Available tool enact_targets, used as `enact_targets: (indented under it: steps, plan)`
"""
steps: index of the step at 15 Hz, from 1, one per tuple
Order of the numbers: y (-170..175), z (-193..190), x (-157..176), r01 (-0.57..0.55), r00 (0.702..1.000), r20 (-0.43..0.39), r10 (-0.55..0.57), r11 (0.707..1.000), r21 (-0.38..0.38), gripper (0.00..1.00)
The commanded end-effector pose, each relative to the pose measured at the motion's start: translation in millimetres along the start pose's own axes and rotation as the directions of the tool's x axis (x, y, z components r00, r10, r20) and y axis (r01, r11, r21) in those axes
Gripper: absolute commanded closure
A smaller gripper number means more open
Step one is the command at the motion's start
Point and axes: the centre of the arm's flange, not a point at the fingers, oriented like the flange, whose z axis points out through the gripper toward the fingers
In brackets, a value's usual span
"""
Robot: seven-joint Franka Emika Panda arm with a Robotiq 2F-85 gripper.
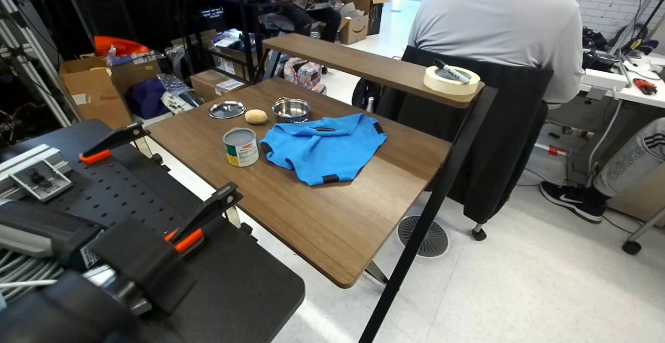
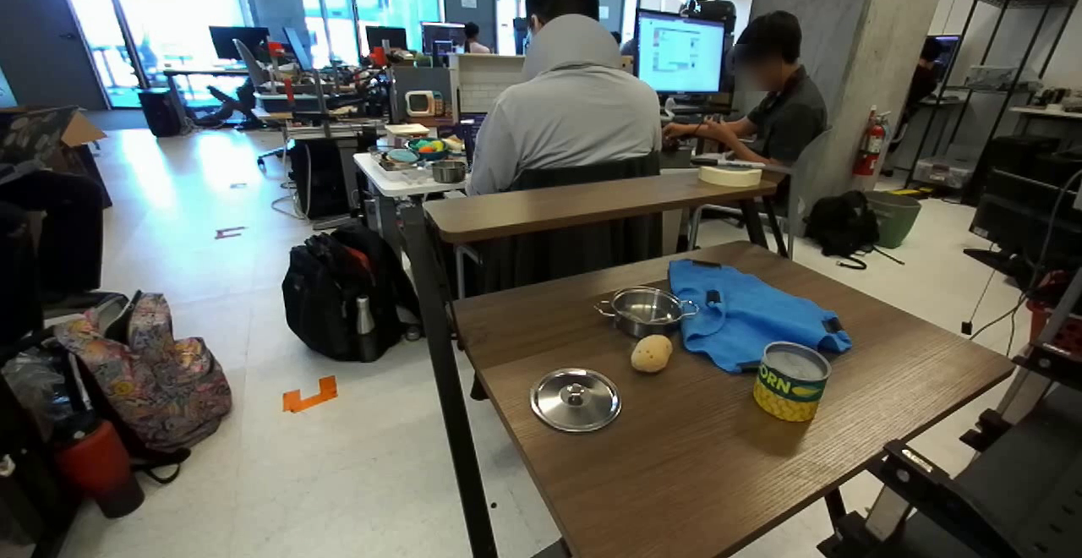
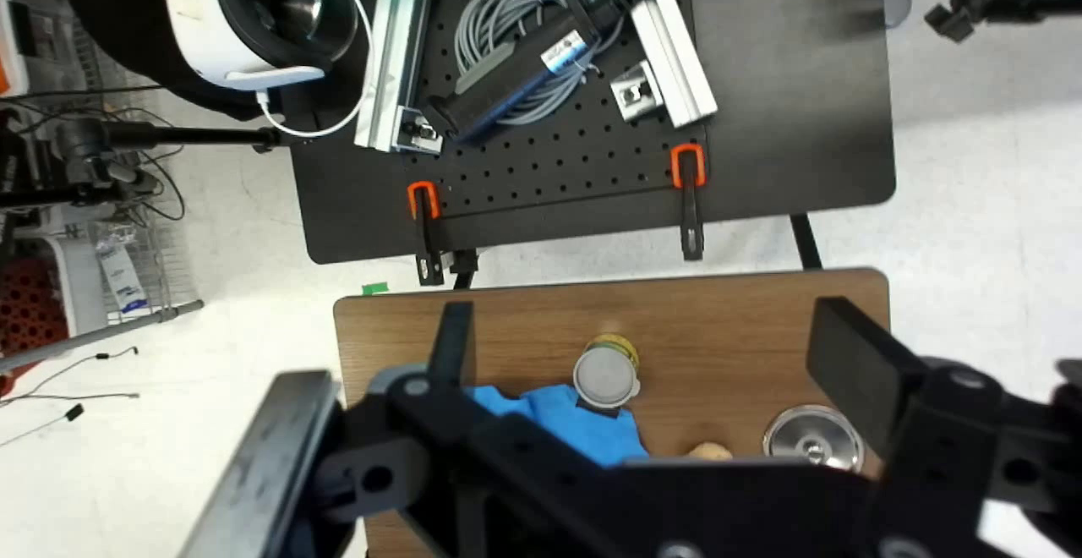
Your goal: Fold the blue towel
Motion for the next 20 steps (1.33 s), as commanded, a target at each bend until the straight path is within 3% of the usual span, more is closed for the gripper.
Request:
enact_targets:
  steps: [1,4,9,15,20]
  plan:
    - [27,12,42,-0.157,0.985,-0.056,0.164,0.982,0.106,0.0]
    - [66,37,95,-0.286,0.949,-0.073,0.306,0.937,0.202,0.0]
    - [130,105,175,-0.48,0.852,-0.05,0.521,0.815,0.323,0.0]
    - [161,234,237,-0.644,0.733,-0.009,0.681,0.698,0.312,0.0]
    - [178,325,272,-0.759,0.633,0.021,0.774,0.614,0.217,0.0]
